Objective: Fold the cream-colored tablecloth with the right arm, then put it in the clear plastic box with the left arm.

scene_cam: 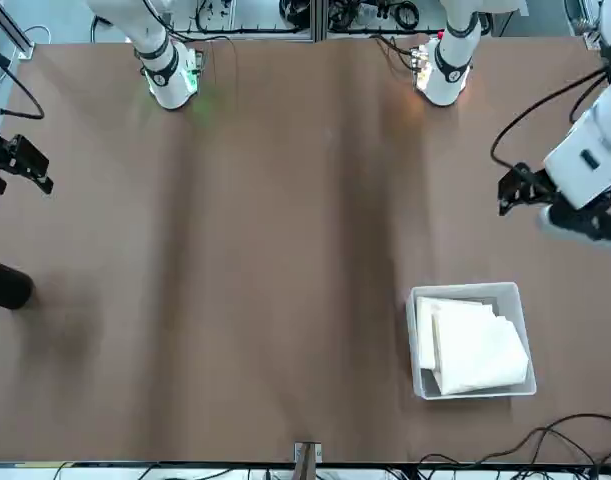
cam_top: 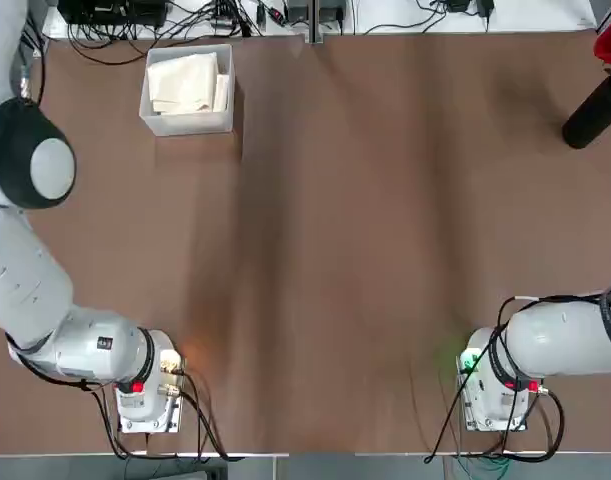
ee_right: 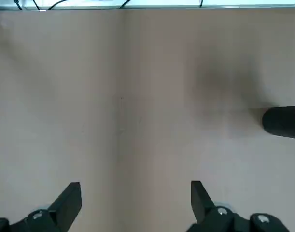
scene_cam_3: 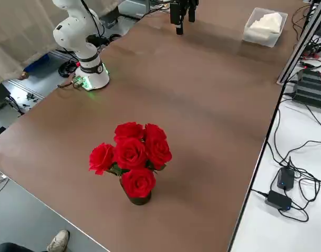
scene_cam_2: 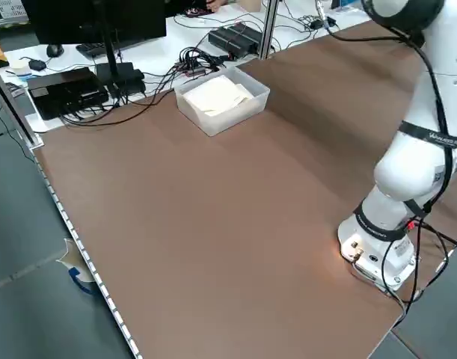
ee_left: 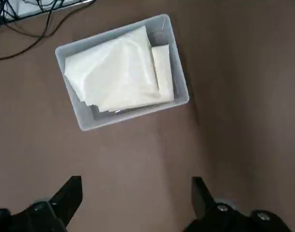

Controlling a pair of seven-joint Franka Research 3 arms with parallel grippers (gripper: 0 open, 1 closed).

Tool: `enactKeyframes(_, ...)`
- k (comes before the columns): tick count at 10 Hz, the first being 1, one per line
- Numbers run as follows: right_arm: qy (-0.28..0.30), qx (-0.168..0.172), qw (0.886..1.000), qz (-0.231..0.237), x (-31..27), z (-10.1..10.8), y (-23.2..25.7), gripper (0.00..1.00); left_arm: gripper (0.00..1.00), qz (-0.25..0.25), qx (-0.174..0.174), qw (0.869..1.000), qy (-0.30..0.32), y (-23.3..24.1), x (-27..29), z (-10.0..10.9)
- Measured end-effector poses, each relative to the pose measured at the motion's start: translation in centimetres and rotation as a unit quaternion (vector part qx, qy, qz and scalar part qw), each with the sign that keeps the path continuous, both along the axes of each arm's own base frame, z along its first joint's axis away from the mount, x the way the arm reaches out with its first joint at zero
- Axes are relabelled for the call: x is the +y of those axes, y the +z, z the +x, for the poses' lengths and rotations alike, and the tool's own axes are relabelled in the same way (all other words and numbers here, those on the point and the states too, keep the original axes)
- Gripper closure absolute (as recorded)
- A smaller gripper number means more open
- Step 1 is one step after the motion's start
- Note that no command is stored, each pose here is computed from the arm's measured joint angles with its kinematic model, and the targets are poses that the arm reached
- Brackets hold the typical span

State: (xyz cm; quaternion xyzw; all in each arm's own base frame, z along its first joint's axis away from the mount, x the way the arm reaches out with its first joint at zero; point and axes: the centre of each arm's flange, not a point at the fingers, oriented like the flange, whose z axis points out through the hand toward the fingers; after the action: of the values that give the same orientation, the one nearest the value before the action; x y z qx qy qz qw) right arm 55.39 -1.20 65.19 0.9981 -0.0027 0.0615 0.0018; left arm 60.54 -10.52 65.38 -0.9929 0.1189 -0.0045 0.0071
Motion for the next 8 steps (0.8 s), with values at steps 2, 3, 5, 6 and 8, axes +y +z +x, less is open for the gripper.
enactKeyframes(2,0.0,0.0,1.0,0.0,0.0,0.0,0.0,0.0,0.01,-0.017,0.008,0.999,0.039,0.3,4.3,-2.1)
enactKeyframes(3,0.0,0.0,1.0,0.0,0.0,0.0,0.0,0.0,0.01,-0.019,0.006,0.998,0.052,0.3,6.0,-3.0)
enactKeyframes(5,-0.001,0.0,1.0,0.0,-0.1,0.0,0.0,0.0,0.01,-0.019,0.012,0.998,0.062,-0.5,7.1,-4.3)
enactKeyframes(6,-0.001,0.0,1.0,0.0,-0.1,0.0,0.0,0.0,0.01,-0.019,0.017,0.998,0.061,-0.9,7.0,-4.4)
enactKeyframes(8,-0.001,0.0,1.0,0.0,-0.1,0.0,0.0,0.0,0.01,-0.018,0.022,0.996,0.08,-2.0,6.8,-4.5)
